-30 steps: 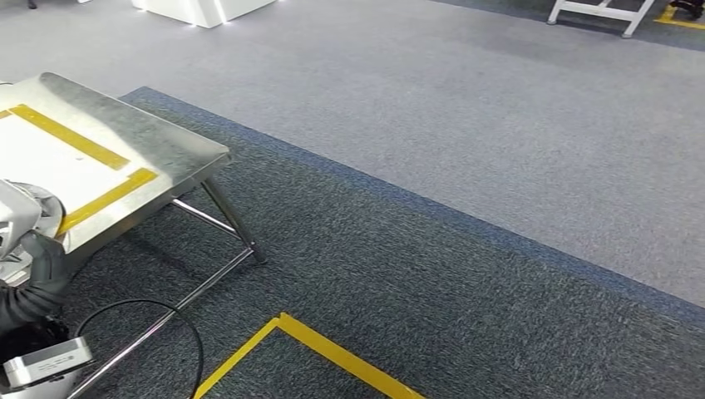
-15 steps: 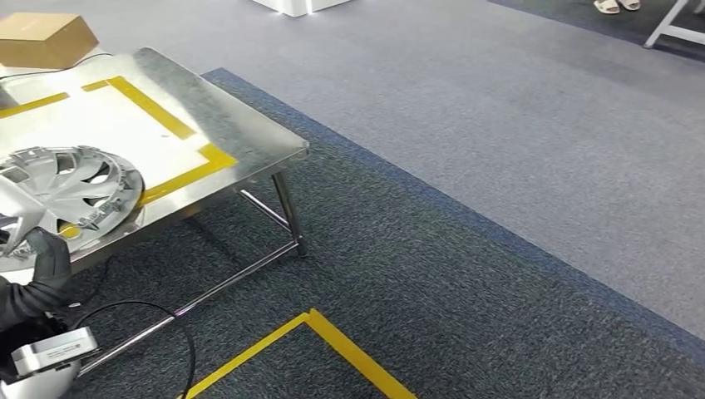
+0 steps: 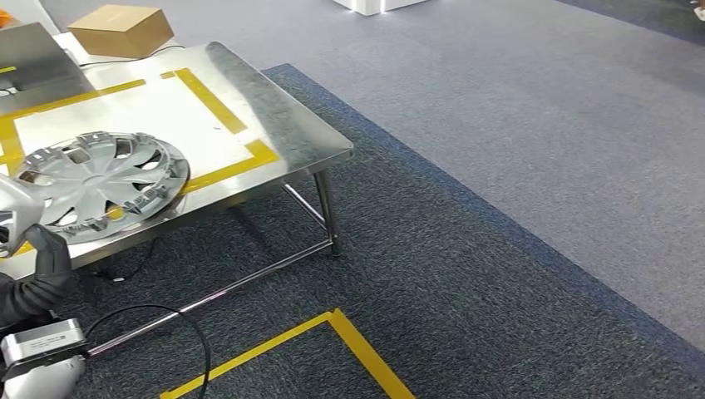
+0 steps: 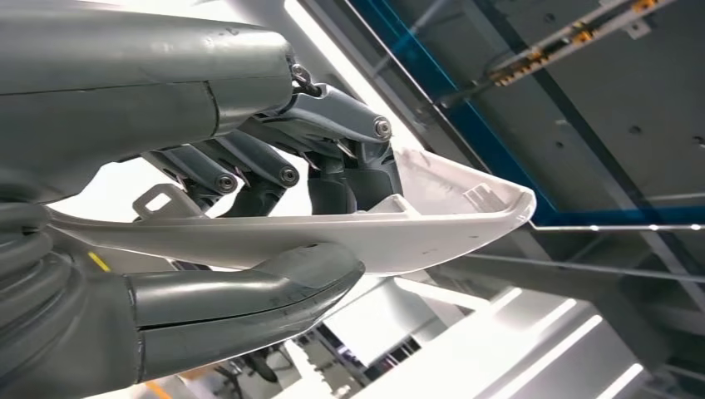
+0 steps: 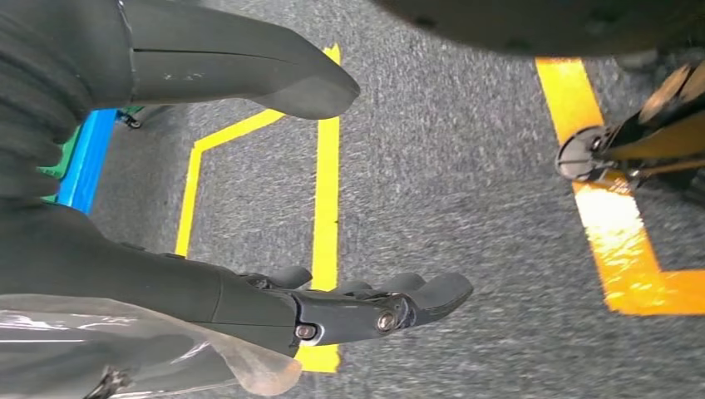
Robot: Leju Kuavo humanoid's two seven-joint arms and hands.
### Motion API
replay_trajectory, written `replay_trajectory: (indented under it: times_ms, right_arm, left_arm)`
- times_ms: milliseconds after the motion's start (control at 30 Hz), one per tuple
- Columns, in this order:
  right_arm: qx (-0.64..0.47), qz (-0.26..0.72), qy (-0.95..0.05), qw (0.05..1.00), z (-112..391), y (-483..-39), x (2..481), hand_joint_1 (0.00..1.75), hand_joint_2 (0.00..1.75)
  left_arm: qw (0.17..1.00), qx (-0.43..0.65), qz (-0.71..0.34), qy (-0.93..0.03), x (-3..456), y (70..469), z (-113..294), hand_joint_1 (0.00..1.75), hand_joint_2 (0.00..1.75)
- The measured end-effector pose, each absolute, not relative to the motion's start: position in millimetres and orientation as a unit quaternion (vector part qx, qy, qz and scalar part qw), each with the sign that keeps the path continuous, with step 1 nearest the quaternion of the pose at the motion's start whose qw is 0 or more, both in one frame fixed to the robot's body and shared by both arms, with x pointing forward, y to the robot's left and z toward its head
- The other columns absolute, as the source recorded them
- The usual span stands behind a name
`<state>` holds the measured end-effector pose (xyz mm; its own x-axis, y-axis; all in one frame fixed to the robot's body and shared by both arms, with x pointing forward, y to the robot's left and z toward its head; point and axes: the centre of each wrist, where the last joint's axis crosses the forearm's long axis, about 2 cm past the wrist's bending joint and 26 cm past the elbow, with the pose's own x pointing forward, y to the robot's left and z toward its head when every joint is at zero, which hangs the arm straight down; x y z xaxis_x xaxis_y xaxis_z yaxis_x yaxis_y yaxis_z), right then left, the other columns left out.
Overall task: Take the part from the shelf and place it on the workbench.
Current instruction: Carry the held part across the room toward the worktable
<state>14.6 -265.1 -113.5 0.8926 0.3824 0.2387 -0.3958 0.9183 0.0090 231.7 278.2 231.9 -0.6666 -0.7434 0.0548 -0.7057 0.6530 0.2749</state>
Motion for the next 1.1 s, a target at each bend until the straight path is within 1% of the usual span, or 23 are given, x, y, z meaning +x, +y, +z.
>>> replay_trajectory:
  times_ms: [700, 1100]
  right_arm:
    - [0.031, 0.198, -0.119, 0.972, -113.4, -263.3, 15.2, 0.0, 1.75]
    - [0.033, 0.199, -0.119, 0.972, -113.3, -260.8, 14.6, 0.0, 1.75]
  left_arm:
    - [0.105, 0.378, -0.102, -0.914, 232.6, 272.4, 228.3, 1.75, 1.75]
    - [0.097, 0.369, -0.104, -0.918, 233.3, 271.7, 228.2, 1.75, 1.75]
